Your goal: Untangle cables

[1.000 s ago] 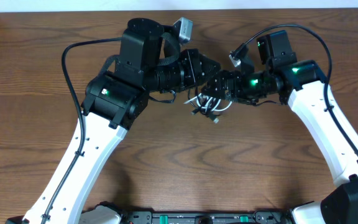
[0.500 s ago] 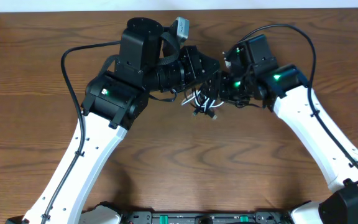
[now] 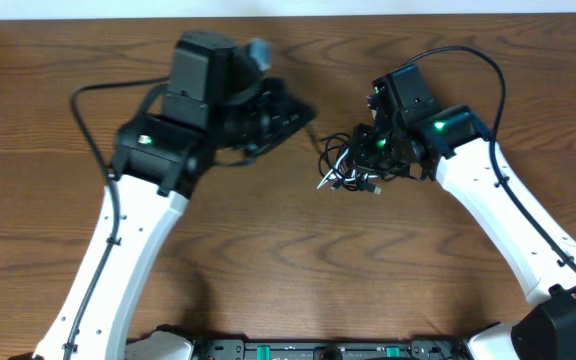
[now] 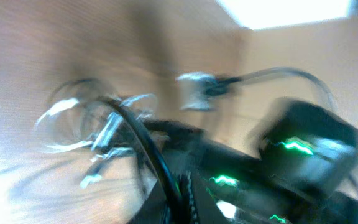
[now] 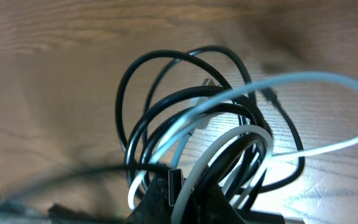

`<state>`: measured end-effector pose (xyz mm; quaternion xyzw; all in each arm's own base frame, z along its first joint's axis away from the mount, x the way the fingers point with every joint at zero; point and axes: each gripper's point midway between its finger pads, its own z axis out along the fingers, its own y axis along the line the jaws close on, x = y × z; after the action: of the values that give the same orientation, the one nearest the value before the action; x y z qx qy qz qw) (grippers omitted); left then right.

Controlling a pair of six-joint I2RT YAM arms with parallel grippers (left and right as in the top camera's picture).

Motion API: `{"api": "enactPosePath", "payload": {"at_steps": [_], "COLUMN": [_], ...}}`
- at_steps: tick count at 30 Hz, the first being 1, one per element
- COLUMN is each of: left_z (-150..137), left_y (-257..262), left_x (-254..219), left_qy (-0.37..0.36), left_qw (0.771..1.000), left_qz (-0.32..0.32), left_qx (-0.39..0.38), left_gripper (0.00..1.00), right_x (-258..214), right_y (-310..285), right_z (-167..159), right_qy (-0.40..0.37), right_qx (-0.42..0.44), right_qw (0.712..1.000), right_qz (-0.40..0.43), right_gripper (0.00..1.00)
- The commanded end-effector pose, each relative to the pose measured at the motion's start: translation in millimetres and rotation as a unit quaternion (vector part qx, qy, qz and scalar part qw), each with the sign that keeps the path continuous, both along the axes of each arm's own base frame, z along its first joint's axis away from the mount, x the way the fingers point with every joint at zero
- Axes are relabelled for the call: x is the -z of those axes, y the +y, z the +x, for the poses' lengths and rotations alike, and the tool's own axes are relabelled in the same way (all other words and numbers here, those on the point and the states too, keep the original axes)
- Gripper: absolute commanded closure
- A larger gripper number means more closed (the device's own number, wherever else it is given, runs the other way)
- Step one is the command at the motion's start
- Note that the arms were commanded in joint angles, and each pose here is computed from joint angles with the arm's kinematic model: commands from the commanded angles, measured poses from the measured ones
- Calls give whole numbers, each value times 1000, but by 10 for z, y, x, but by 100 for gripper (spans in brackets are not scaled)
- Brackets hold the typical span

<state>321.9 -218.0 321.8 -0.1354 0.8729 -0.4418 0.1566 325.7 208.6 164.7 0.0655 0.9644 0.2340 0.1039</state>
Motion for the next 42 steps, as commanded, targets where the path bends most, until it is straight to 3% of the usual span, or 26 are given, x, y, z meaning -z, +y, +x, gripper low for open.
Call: {"api": "enactPosePath", "payload": {"at_steps": [1, 10, 13, 16, 20, 23, 26, 28, 30, 32, 34, 38, 40, 42], "left_z": [80, -114, -126, -135, -185, -261, -328, -359, -380, -385, -383, -395, -397, -397], "left_y": [609, 1234, 1310, 1313, 1479, 1689, 1810, 1919, 1996, 2019, 2018, 2020, 2012, 2013], "left_x": [271, 637, 667, 688, 749, 798, 821, 823, 819, 817, 819, 824, 826, 826], "left_qy": [32, 115, 116, 119, 124, 132, 139, 140, 139, 139, 139, 141, 142, 142], "left_qw": [990, 956, 949, 949, 933, 911, 896, 882, 872, 869, 869, 868, 869, 869], "left_qz": [95, 202, 220, 223, 267, 318, 348, 374, 393, 398, 398, 399, 398, 398], "left_qx": [-98, -181, -191, -189, -206, -228, -238, -249, -257, -259, -259, -258, -257, -257], "left_gripper": [92, 92, 92, 93, 93, 92, 92, 92, 92, 93, 92, 93, 92, 92], "right_x": [-50, -25, -197, -556, -704, -546, -209, -12, 45, -18, -237, -882, -992, -849], "right_y": [11, -251, -10, 282, 236, -16, -476, -838, -978, -882, -633, -333, -432, -568], "right_z": [-25, 99, 38, -9, 98, 244, 329, 316, 282, 262, 284, 361, 470, 535], "right_qy": [-10, -8, -4, -49, -63, -60, -14, 11, 22, 26, 4, -70, -89, -79], "right_qx": [-44, -4, -51, -149, -141, -89, 28, 102, 121, 97, 31, -73, -62, -22], "right_qw": [999, 1000, 994, 965, 955, 973, 995, 995, 992, 995, 992, 946, 939, 953], "right_qz": [22, 9, 97, 212, 252, 202, 97, 13, -14, 28, 123, 308, 327, 291], "right_gripper": [99, 99, 99, 99, 99, 99, 99, 99, 99, 99, 99, 99, 99, 99]}}
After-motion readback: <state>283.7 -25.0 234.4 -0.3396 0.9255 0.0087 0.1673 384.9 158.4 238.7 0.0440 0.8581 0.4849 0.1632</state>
